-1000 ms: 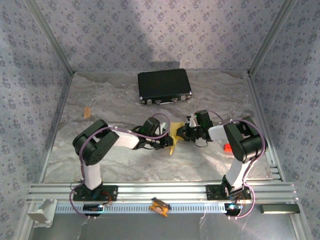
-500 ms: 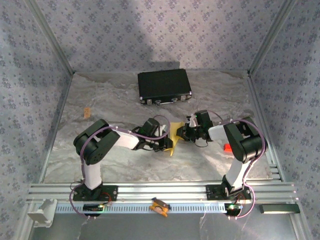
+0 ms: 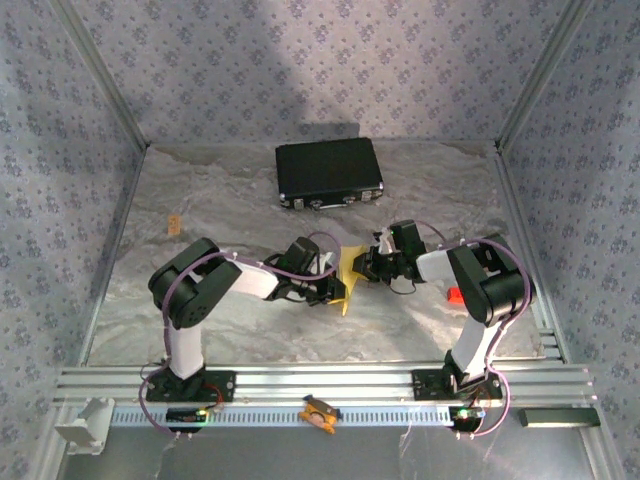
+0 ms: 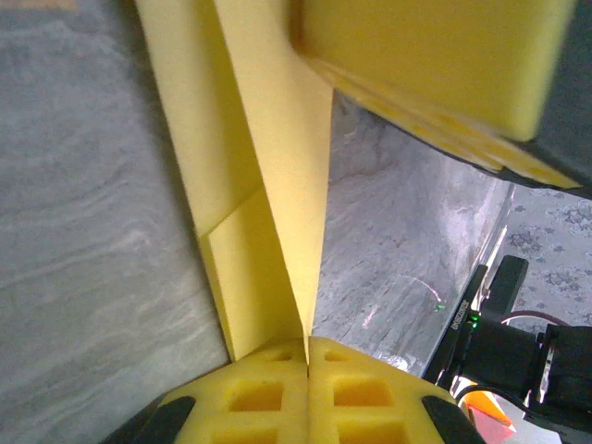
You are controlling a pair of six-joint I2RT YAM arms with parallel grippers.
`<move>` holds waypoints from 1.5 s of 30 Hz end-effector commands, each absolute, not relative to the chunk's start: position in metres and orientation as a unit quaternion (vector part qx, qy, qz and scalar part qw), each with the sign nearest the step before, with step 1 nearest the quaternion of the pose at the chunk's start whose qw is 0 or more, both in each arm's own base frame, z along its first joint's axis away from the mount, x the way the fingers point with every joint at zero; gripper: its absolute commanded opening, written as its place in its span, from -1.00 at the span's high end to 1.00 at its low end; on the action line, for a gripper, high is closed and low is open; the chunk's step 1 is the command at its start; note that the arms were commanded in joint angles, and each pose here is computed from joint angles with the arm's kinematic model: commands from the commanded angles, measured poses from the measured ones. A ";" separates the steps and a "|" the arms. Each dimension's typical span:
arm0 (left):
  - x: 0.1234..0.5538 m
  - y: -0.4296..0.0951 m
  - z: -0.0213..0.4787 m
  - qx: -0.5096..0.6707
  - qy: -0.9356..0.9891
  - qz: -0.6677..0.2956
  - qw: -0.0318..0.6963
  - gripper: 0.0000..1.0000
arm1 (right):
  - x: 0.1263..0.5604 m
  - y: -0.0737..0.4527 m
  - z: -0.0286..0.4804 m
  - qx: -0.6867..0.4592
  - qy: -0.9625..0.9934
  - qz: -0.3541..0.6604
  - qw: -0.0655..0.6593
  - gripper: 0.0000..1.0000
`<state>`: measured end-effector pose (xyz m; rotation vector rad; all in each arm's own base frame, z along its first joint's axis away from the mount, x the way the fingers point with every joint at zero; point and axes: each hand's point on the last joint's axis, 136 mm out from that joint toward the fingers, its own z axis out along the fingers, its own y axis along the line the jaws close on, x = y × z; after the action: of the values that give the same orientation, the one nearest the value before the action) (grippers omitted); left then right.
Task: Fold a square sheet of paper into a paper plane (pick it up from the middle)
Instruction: Fold the wing for the fifth time at the center of the table.
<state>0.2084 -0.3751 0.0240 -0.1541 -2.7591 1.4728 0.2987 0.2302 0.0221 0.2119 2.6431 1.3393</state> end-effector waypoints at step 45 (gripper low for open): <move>0.208 -0.376 0.016 -0.029 -0.890 0.454 0.045 0.93 | 0.281 0.226 -0.012 0.081 0.916 0.390 0.052 0.77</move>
<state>0.2251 -0.3767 0.0270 -0.0633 -2.7768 1.4535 0.2987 0.2311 0.0211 0.2204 2.6634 1.3192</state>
